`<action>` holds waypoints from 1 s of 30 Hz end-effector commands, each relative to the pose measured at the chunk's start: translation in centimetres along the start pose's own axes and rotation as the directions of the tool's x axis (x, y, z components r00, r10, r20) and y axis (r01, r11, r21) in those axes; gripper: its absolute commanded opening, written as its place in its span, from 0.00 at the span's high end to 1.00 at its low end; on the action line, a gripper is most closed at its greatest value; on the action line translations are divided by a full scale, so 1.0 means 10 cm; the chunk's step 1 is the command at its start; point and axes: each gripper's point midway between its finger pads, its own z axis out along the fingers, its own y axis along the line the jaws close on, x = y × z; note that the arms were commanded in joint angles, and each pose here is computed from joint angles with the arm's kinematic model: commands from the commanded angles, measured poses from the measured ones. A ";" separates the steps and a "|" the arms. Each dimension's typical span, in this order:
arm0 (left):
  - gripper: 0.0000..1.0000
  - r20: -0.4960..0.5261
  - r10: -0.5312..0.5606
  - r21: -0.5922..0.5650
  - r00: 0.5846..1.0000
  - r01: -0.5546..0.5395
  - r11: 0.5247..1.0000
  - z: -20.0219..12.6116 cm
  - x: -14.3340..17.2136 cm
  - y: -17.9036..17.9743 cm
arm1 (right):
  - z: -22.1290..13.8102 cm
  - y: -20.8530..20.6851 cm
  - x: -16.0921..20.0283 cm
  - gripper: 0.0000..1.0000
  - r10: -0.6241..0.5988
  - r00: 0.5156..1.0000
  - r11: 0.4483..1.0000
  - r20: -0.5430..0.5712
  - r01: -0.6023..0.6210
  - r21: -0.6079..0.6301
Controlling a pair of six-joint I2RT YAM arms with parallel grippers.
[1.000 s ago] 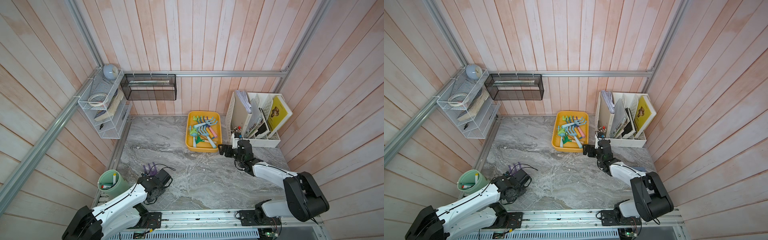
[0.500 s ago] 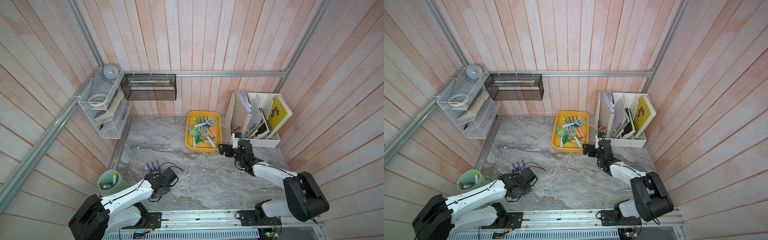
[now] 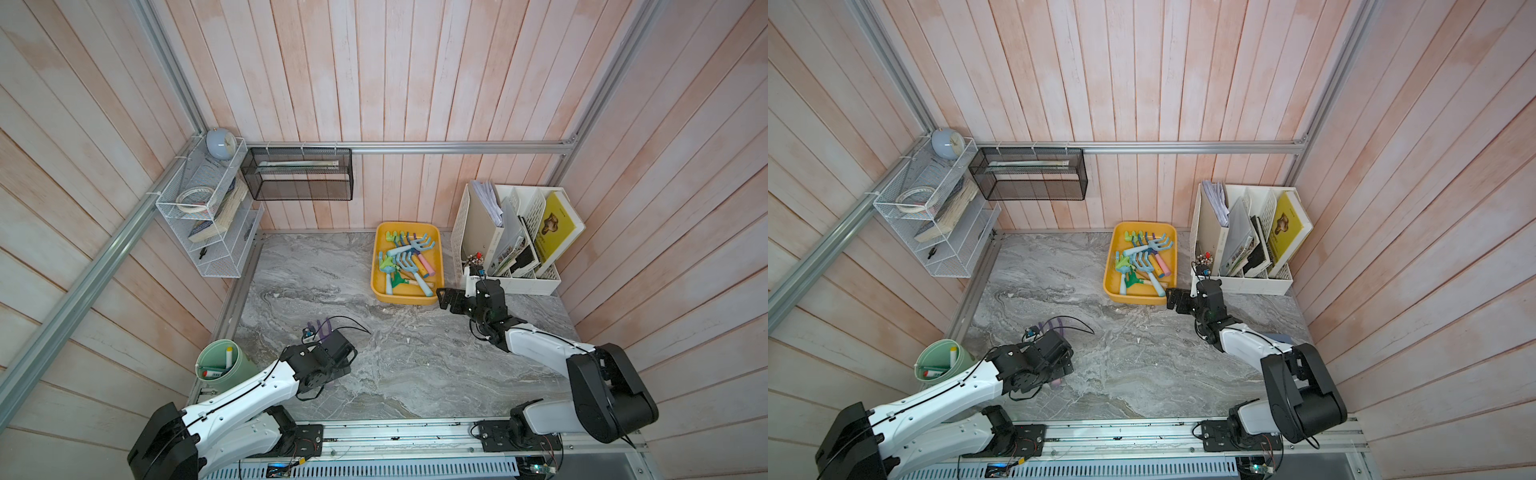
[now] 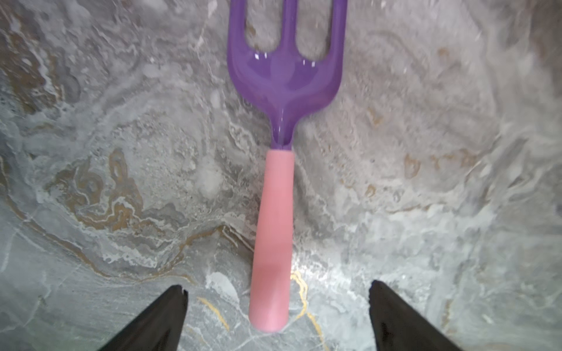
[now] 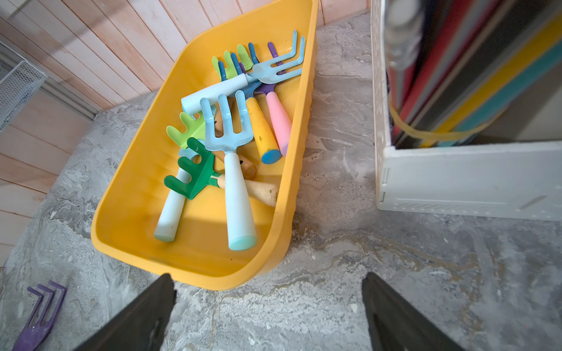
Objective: Take the hand rake out of the storage box
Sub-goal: Place the rake at the center of the board.
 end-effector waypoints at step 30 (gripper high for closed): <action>0.00 -0.169 0.176 -0.314 0.970 -0.222 0.923 -0.06 0.07 0.16 | 0.00 0.00 0.02 0.02 0.014 1.000 1.000 0.008 -0.014 -0.020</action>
